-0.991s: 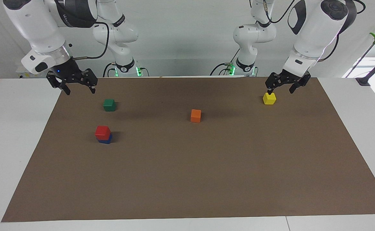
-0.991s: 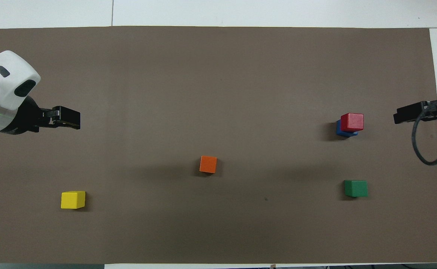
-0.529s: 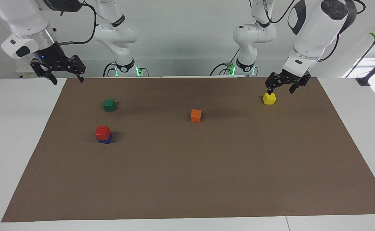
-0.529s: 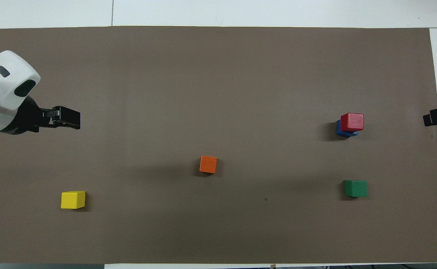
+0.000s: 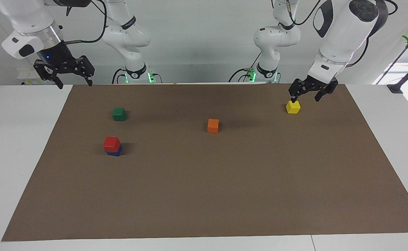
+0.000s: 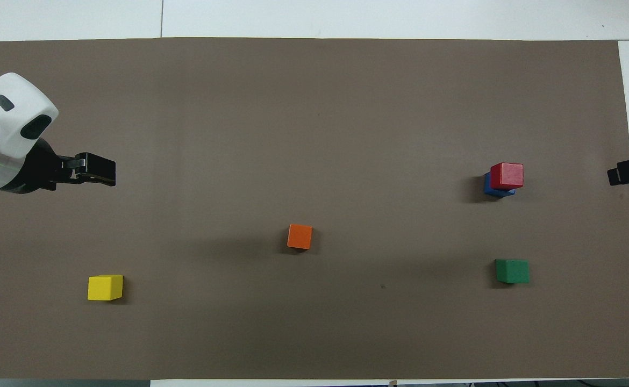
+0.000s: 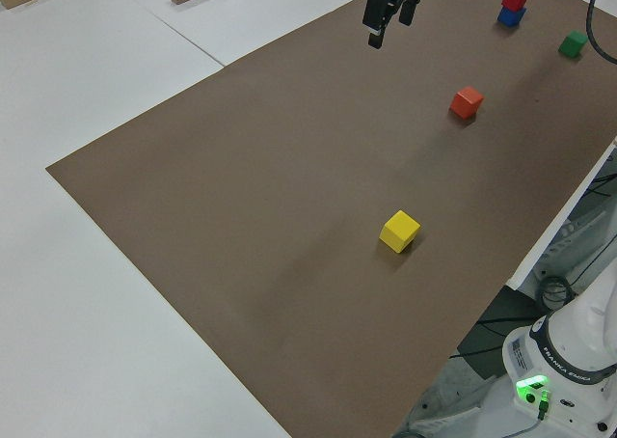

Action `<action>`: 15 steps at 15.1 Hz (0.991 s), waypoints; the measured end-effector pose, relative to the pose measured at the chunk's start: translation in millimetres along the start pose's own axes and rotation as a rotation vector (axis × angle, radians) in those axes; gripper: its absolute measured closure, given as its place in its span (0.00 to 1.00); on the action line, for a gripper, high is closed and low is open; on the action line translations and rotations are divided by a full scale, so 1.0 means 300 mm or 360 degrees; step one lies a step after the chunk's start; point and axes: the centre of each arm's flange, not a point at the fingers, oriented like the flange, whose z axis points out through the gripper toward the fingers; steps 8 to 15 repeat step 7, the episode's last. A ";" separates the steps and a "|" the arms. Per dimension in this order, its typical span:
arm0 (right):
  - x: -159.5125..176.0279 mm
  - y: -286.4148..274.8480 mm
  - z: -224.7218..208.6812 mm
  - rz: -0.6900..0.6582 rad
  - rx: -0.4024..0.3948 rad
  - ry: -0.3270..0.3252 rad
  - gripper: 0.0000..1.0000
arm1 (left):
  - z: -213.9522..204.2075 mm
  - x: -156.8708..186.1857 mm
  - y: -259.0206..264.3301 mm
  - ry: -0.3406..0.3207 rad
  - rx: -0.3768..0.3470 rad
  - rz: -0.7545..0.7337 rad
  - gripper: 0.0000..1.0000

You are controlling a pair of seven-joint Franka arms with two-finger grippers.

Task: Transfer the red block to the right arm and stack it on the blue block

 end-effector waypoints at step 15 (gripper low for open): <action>-0.012 0.037 -0.001 0.0033 0.0003 0.0000 0.00 | 0.000 0.000 0.000 0.0000 0.0000 0.0000 0.00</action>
